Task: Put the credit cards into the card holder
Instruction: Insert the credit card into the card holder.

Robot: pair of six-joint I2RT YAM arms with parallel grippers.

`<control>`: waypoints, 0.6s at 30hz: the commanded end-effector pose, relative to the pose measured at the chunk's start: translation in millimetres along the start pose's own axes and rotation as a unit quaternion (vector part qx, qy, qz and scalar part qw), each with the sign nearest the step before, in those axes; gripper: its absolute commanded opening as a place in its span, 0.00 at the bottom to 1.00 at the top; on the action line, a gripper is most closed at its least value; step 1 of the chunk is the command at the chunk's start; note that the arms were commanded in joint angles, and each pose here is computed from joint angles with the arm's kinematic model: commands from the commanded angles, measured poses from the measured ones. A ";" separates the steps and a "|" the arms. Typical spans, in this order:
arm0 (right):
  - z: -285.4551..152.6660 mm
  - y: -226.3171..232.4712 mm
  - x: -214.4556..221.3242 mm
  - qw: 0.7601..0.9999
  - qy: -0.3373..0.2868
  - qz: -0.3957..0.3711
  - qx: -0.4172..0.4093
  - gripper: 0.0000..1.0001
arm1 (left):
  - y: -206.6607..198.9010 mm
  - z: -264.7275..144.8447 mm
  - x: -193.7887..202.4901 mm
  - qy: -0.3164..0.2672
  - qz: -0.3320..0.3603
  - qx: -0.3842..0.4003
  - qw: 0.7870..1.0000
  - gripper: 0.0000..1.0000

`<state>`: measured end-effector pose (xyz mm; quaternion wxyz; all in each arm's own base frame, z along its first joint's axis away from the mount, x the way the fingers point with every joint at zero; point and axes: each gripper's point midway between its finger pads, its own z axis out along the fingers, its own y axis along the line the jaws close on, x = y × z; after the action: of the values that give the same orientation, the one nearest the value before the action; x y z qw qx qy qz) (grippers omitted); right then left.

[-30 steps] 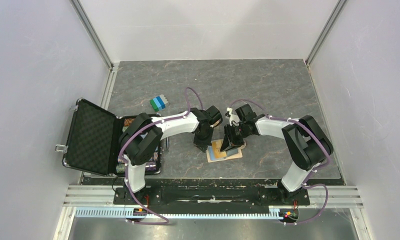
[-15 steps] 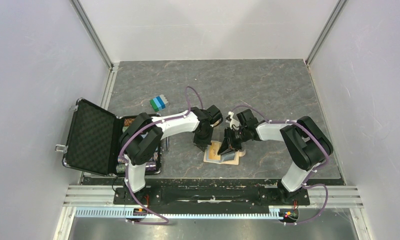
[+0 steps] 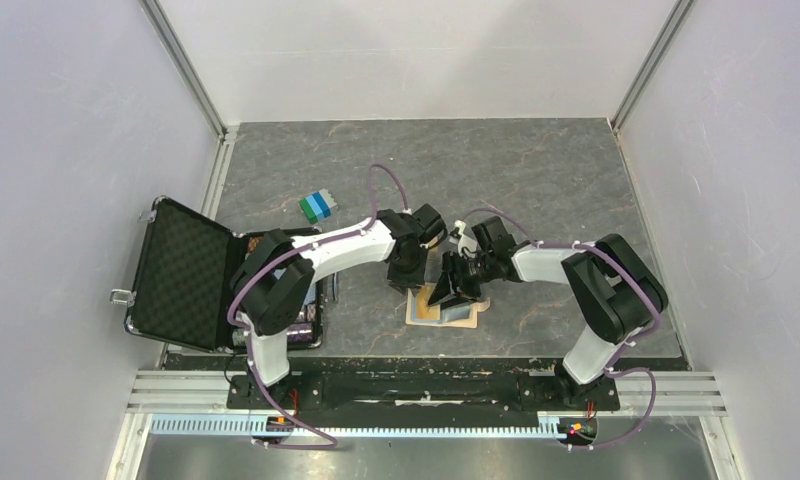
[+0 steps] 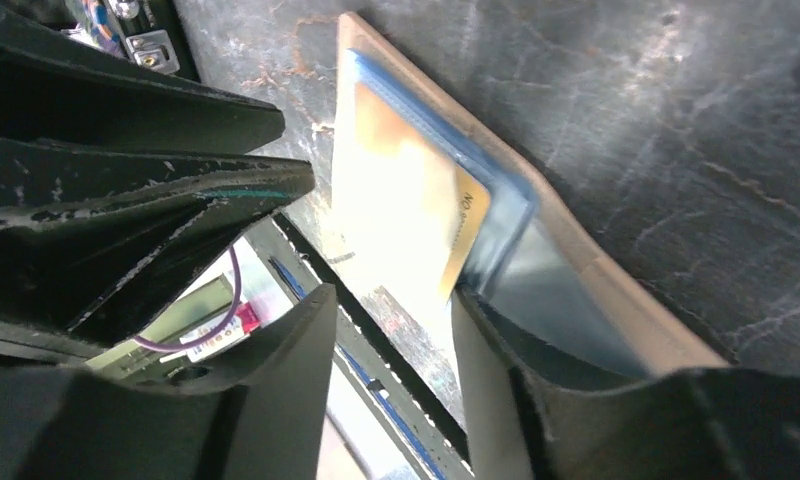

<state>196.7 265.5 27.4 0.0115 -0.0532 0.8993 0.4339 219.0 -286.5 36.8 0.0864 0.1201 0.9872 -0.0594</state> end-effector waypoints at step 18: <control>-33.0 38.2 -24.2 0.994 -0.034 -0.103 0.015 0.07 | -48.5 -25.3 -15.8 -0.024 -0.121 0.271 0.955 0.30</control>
<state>208.7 267.1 69.7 0.0644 -0.1057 0.8921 0.4346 211.9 -308.3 44.3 0.0541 0.0237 0.9612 -0.2694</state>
